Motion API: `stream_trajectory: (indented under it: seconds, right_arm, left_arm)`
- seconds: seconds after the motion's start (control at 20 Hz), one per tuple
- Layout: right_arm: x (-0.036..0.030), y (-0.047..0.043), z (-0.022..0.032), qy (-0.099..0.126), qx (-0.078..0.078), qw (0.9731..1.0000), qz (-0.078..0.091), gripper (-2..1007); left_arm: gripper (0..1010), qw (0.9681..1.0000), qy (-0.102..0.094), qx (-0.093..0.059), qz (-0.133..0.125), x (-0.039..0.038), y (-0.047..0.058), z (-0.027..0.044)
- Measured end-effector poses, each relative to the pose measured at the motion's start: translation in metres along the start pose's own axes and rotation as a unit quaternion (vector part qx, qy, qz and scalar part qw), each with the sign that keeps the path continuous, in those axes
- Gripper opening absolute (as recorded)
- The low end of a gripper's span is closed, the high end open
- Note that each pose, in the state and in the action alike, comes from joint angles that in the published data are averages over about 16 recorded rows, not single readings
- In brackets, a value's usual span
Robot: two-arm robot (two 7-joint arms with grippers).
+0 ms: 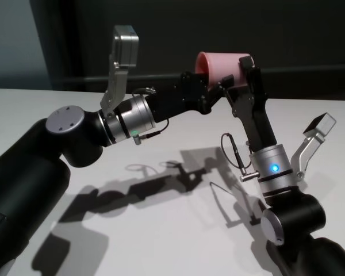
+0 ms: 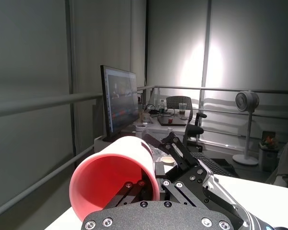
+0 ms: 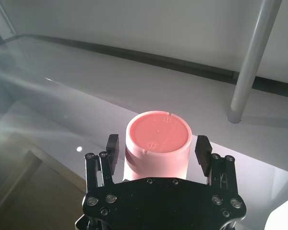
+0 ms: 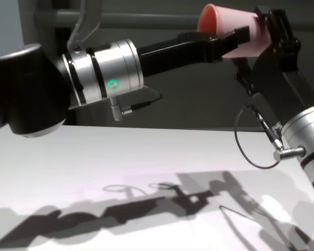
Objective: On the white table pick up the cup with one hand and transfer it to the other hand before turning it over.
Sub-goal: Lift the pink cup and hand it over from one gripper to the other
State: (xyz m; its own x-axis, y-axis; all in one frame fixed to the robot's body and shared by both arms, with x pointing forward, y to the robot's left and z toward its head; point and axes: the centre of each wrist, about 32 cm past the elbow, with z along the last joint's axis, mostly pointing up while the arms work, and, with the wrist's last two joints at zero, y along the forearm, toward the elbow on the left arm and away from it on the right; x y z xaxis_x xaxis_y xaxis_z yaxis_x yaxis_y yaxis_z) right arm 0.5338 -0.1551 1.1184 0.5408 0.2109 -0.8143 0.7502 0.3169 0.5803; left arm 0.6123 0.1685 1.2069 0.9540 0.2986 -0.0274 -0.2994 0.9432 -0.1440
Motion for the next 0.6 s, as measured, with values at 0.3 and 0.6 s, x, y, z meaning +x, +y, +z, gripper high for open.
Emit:
stream_trajectory:
  seconds: [0.3,0.6]
  right_arm:
    - [-0.0001,0.0000,-0.0001,0.000,0.000,1.0000,0.000,864]
    - [-0.0001,0.0000,-0.0001,0.000,0.000,1.0000,0.000,783]
  left_arm:
    - [51,1.0000,0.000,0.000,0.000,0.0000,0.0000,0.0000]
    - [51,1.0000,0.000,0.000,0.000,0.0000,0.0000,0.0000]
